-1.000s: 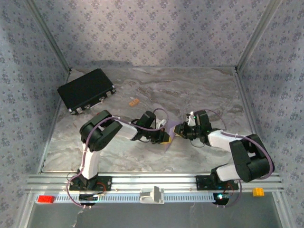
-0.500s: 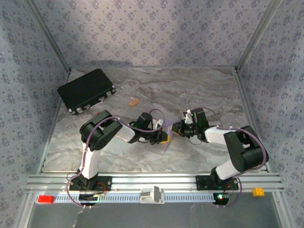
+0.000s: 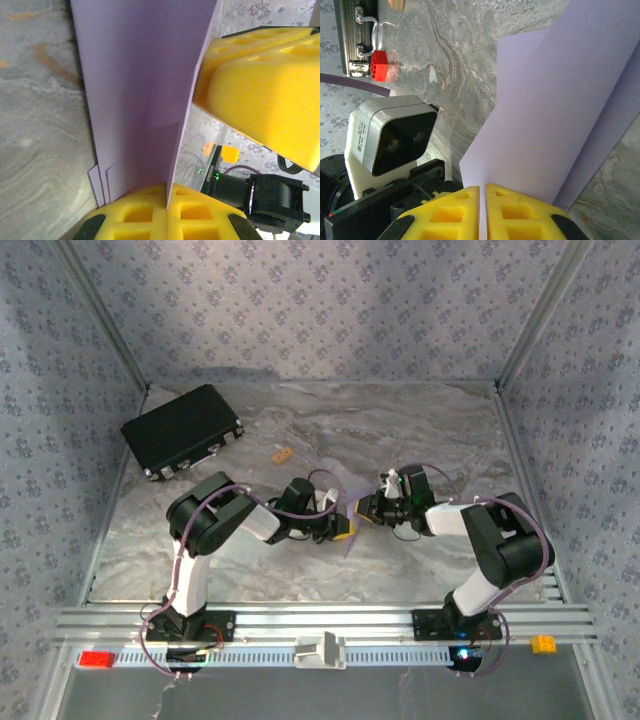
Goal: Fold a paper plane with a square sheet of paper (pick it up from the middle)
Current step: Fold the wing for the fifth time at the center of the table.
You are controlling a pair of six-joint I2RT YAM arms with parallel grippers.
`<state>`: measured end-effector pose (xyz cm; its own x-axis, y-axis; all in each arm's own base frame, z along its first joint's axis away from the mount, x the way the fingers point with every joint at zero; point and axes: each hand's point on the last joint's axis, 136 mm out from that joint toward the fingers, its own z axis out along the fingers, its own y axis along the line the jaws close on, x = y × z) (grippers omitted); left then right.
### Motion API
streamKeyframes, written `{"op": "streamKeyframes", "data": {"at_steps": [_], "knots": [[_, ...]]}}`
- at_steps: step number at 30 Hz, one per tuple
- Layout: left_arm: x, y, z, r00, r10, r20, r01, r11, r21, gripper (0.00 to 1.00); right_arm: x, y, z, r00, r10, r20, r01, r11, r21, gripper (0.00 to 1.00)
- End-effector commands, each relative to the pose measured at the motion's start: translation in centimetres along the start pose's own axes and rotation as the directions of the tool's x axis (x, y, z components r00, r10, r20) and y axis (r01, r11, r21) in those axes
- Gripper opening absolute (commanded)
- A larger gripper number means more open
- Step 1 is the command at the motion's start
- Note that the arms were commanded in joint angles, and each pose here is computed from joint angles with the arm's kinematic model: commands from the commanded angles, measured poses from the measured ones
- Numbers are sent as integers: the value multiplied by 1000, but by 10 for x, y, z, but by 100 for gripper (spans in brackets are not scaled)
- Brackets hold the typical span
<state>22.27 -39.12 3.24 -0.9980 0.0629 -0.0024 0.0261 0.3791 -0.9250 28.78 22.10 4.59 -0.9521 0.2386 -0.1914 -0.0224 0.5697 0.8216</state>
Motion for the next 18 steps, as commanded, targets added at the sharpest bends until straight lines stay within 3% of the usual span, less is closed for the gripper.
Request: {"op": "streamKeyframes", "data": {"at_steps": [1, 18], "knots": [[-2, 10, -5, 999, -26, 27, 27, 999, -31, 0, -3, 8, 5, 1000, -22, -12, 22, 999, -27, 12], [-2, 30, -6, 995, -89, 34, 92, 991, -101, 0, -4, -5, 14, 1000, -3, -24, 3, 1000, 11, 12]]}}
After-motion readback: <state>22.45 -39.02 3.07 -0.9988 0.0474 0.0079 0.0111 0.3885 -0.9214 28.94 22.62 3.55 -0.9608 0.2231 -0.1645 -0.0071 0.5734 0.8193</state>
